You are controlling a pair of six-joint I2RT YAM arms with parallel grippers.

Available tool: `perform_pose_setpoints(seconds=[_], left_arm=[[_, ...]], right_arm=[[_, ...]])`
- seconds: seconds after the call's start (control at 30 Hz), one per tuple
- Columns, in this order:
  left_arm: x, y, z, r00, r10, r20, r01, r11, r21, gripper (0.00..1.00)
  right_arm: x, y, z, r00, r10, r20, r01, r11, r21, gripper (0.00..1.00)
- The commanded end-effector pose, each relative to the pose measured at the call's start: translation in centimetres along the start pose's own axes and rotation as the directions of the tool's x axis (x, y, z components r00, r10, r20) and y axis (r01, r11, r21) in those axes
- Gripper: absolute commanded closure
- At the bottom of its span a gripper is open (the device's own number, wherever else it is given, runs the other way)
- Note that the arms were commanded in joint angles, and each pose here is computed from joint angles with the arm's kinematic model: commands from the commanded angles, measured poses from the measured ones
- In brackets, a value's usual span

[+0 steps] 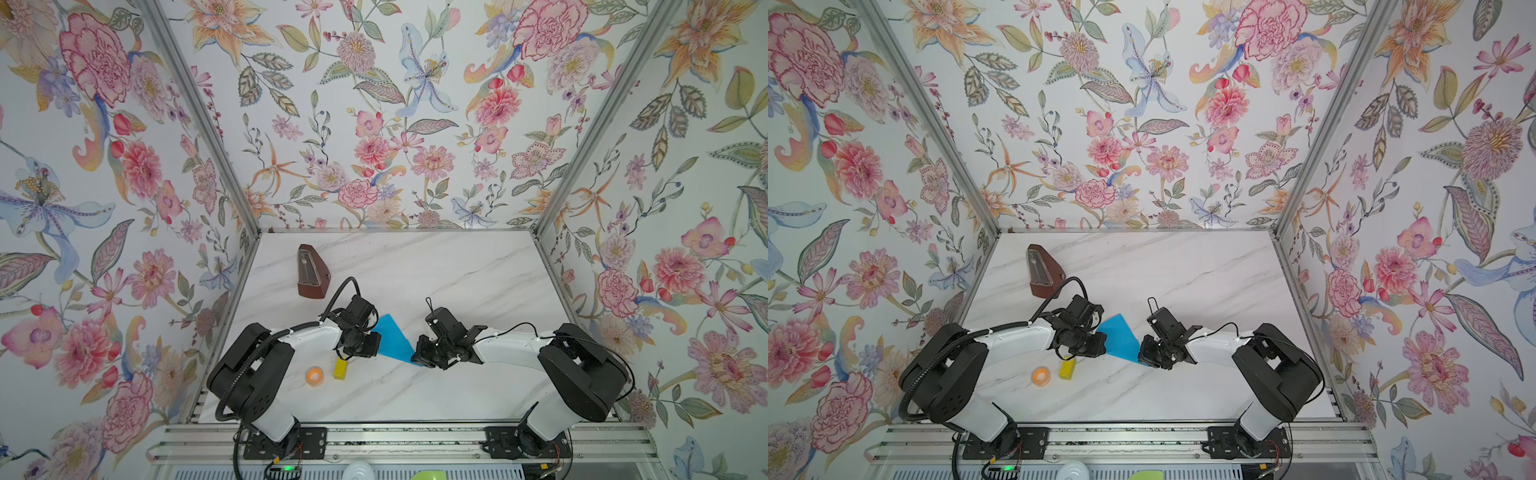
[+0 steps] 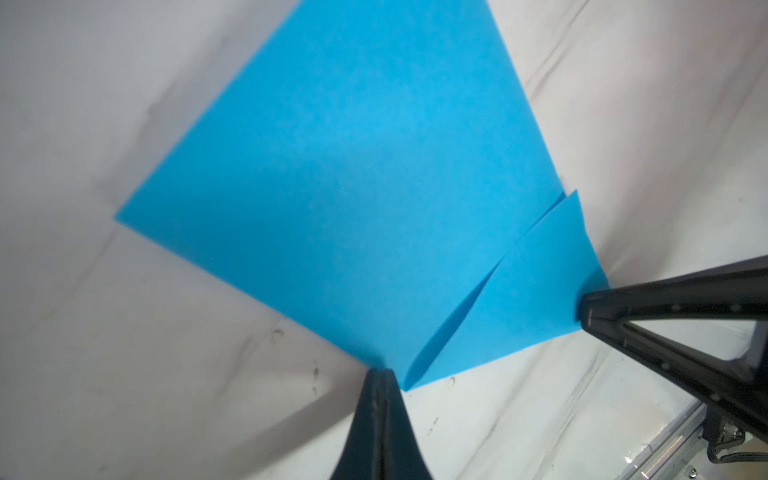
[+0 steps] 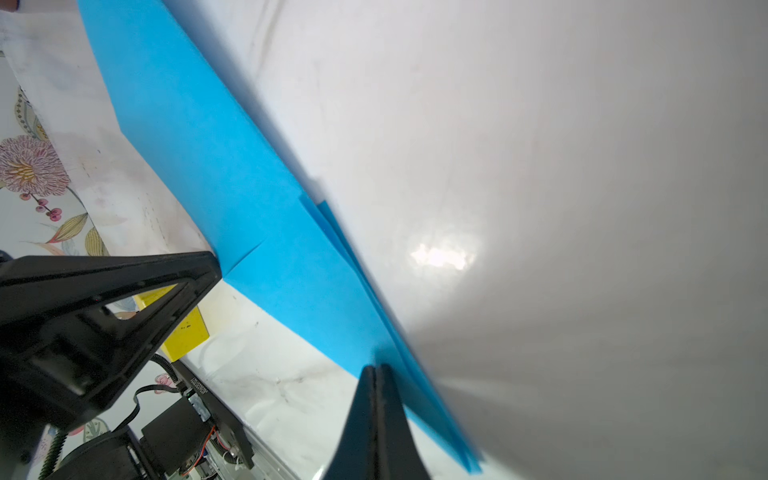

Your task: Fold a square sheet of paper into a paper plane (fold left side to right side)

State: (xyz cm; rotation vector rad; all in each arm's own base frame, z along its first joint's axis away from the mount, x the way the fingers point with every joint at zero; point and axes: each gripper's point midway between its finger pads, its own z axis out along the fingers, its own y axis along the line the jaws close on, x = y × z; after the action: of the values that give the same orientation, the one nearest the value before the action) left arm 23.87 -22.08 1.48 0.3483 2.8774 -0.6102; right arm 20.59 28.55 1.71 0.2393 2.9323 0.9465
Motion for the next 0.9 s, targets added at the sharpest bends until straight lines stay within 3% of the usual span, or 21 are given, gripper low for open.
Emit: perform_pose_setpoints(seconds=[0.0,0.13,0.33,0.6,0.87], left_arm=[[4.9,5.3,0.6,0.988,-0.066,-0.142,0.037,0.979,-0.202,1.0],[2.5,4.1,-0.6,0.997,-0.051,-0.066,0.039,0.984,-0.175,1.0],[-1.4,0.7,-2.8,0.995,-0.054,0.081,0.057,0.997,-0.045,0.97],[-2.7,-2.7,-4.9,0.971,-0.141,0.194,0.114,0.983,0.142,0.68],[-1.7,-4.8,-4.6,0.959,-0.177,0.221,0.132,0.97,0.203,0.56]], right_arm=[[1.5,-5.2,0.1,0.998,0.058,-0.026,-0.052,0.981,0.184,1.0],[1.9,-3.6,-0.6,0.999,0.045,-0.028,-0.041,0.987,0.155,1.0],[1.6,2.1,-2.8,0.999,-0.04,-0.014,0.04,0.999,0.006,0.94],[-0.3,-0.9,-4.6,0.996,-0.074,0.045,0.068,0.989,0.129,0.74],[0.4,-2.0,-3.0,0.996,-0.094,-0.004,0.093,0.987,0.128,0.69]])
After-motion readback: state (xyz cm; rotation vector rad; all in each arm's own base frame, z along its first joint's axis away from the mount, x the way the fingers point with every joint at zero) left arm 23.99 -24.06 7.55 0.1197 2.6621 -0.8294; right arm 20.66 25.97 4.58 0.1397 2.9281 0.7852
